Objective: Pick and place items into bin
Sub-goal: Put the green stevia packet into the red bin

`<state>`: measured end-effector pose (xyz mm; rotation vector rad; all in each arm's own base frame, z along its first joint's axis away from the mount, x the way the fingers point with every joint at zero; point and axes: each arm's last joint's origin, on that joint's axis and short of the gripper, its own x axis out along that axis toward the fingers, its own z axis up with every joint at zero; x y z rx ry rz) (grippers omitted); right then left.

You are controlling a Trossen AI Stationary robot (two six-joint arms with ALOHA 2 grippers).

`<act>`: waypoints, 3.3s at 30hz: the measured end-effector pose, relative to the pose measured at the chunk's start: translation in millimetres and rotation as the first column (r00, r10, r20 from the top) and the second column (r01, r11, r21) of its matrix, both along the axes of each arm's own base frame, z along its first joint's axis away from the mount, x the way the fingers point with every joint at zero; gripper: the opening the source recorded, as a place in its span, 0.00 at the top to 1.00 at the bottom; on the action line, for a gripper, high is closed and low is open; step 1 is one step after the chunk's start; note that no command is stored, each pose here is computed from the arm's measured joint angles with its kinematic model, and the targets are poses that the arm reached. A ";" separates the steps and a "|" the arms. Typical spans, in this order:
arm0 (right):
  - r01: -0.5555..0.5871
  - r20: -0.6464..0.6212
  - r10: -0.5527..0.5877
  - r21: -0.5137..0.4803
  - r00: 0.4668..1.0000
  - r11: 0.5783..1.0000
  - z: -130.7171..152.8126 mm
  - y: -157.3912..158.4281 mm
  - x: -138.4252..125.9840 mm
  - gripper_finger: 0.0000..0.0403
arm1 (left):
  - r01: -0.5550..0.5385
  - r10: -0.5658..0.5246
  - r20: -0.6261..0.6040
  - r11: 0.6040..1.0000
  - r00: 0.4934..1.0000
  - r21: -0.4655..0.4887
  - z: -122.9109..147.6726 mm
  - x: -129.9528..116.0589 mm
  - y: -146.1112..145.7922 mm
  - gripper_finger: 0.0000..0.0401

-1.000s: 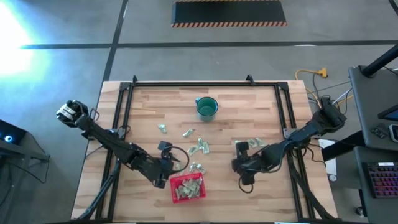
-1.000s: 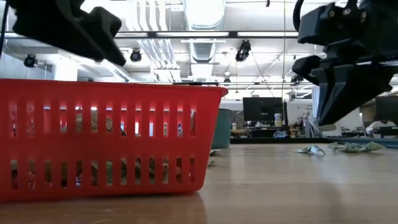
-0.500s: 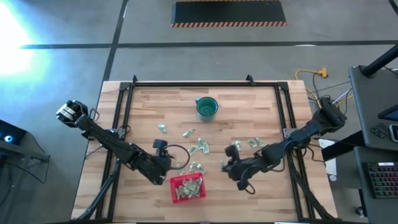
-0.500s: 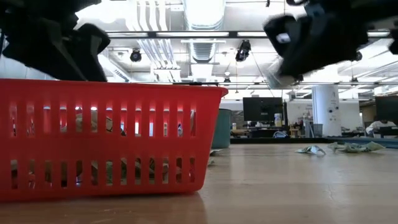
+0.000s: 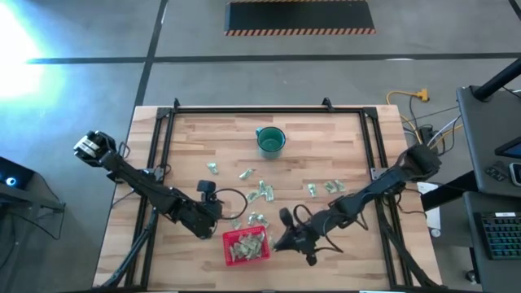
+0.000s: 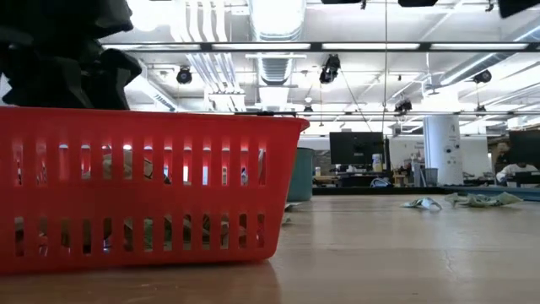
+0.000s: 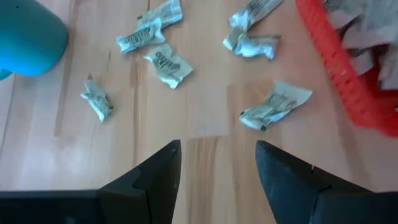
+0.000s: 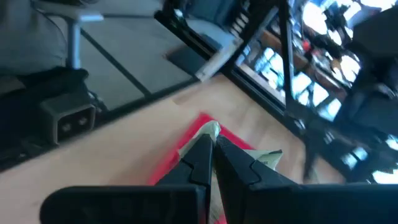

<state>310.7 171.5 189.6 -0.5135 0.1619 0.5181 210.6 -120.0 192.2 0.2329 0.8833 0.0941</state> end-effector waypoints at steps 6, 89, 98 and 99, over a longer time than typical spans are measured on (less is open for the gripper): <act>0.013 0.004 -0.013 0.032 1.000 0.999 -14.2 -4.2 17.5 0.98 | -0.023 0.024 -0.008 0.998 1.000 0.054 -9.3 -4.7 4.8 0.53; 0.626 -0.463 -0.726 -0.380 0.509 0.681 28.8 -15.0 -59.1 0.80 | -0.510 0.442 -0.382 0.855 0.812 -0.095 -42.8 -60.2 32.2 0.99; 0.780 -0.407 -0.893 -0.489 0.193 0.391 16.8 -38.2 -88.4 0.85 | -0.221 0.182 -0.187 0.953 0.965 -0.209 -22.2 -33.8 16.1 1.00; 0.781 -0.405 -0.896 -0.494 0.183 0.383 14.0 -39.4 -90.0 0.85 | -0.176 0.144 -0.156 0.960 0.977 -0.217 -18.4 -29.9 13.6 1.00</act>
